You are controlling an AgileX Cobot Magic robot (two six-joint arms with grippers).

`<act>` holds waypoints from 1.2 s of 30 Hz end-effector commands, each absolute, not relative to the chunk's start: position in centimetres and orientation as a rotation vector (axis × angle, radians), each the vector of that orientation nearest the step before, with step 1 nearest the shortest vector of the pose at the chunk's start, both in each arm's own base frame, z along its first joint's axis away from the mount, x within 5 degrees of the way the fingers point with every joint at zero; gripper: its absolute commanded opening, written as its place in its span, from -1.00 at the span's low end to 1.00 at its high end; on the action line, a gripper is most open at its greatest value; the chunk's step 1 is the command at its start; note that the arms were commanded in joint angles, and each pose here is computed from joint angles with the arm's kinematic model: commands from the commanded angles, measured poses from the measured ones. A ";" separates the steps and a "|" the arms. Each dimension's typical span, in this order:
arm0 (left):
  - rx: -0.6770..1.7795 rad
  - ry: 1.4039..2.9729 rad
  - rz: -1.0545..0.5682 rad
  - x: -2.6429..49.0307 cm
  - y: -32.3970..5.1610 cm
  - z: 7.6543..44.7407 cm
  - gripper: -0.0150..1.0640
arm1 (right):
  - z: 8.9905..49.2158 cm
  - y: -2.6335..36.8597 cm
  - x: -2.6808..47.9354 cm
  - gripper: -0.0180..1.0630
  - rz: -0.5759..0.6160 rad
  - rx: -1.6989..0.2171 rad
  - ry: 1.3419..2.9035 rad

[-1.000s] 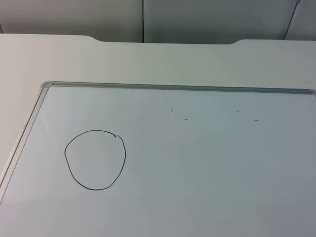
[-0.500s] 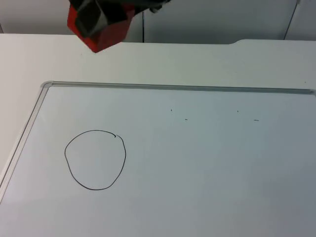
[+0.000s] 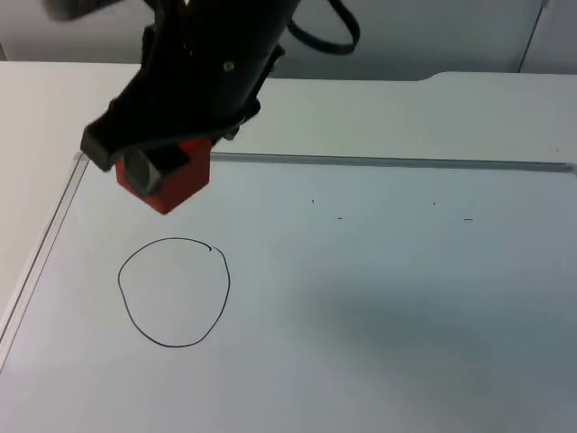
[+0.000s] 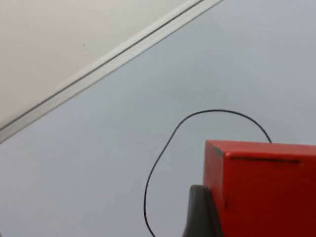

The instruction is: Pick up one cube with the left hand and another cube with the right hand. First place the cube in the right hand at the target position, then stack the cube in the left hand on top.

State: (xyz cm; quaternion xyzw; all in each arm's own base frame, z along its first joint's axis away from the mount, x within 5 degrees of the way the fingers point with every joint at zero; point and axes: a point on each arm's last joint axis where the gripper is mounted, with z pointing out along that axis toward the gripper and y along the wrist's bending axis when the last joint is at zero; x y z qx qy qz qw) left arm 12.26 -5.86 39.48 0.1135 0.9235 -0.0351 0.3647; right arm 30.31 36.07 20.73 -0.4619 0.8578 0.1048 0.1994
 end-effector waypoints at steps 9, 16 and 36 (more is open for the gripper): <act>0.293 2.356 -0.114 12.3 -6.1 39.5 -0.98 | 16.6 36.8 30.7 -0.97 0.240 -1.337 2.452; 0.294 2.348 -0.119 12.4 -6.1 39.6 -0.98 | 14.3 37.0 30.9 -0.97 0.222 -1.352 2.482; 0.297 2.344 -0.121 12.4 -6.1 39.6 -0.98 | 12.1 37.3 31.2 -0.97 0.217 -1.358 2.489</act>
